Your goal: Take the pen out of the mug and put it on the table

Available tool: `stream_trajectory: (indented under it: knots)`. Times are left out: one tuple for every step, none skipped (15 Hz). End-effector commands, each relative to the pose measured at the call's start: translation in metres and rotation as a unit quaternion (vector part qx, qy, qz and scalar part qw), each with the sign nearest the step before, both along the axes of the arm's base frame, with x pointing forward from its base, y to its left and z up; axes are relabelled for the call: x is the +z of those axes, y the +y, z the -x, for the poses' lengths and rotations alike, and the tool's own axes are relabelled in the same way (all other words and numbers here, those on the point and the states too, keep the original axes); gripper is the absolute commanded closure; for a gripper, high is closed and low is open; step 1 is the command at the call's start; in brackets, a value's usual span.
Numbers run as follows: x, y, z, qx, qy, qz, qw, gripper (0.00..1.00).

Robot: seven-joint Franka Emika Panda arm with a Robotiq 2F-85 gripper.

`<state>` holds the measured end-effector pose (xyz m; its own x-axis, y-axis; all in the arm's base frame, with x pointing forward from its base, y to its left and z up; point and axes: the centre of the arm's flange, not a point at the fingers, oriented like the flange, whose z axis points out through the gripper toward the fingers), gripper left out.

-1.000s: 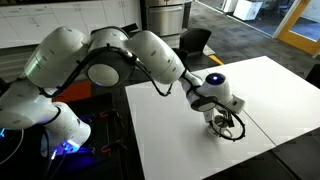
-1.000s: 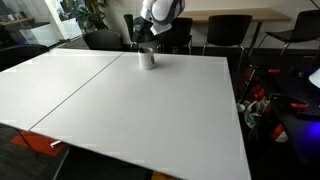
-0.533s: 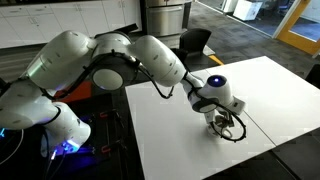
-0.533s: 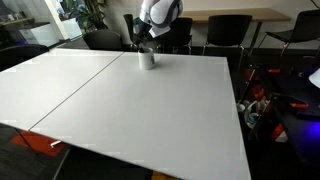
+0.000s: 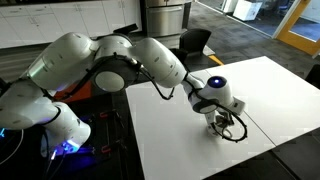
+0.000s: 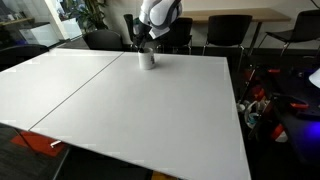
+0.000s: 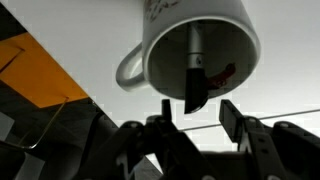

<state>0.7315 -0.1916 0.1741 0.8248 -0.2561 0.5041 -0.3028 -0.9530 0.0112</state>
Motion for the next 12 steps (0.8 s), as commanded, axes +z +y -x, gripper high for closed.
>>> stream_trajectory:
  knots:
    - [0.0029,-0.0032,-0.0095,0.008,0.008,-0.001,0.9999,0.61]
    - [0.0031,-0.0032,-0.0095,0.008,0.008,0.000,0.9999,0.60]
    - [0.0036,-0.0030,-0.0094,0.008,0.008,0.000,0.9999,0.65]
    - [0.0039,-0.0028,-0.0095,0.009,0.008,0.000,0.9999,0.70]
    - [0.0042,-0.0026,-0.0096,0.009,0.008,0.000,0.9999,0.76]
    - [0.0045,-0.0025,-0.0099,0.009,0.008,0.000,0.9999,0.87]
    - [0.0048,-0.0024,-0.0100,0.009,0.008,0.000,0.9999,0.89]
    - [0.0052,-0.0023,-0.0101,0.009,0.008,0.001,0.9999,0.90]
    - [0.0058,-0.0021,-0.0104,0.009,0.008,0.000,0.9999,0.96]
    - [0.0060,-0.0019,-0.0106,0.009,0.007,0.001,0.9999,0.95]
    - [0.0061,-0.0016,-0.0103,0.009,0.007,0.001,0.9999,0.95]
    - [0.0071,-0.0008,-0.0093,0.009,0.006,0.001,0.9999,0.95]
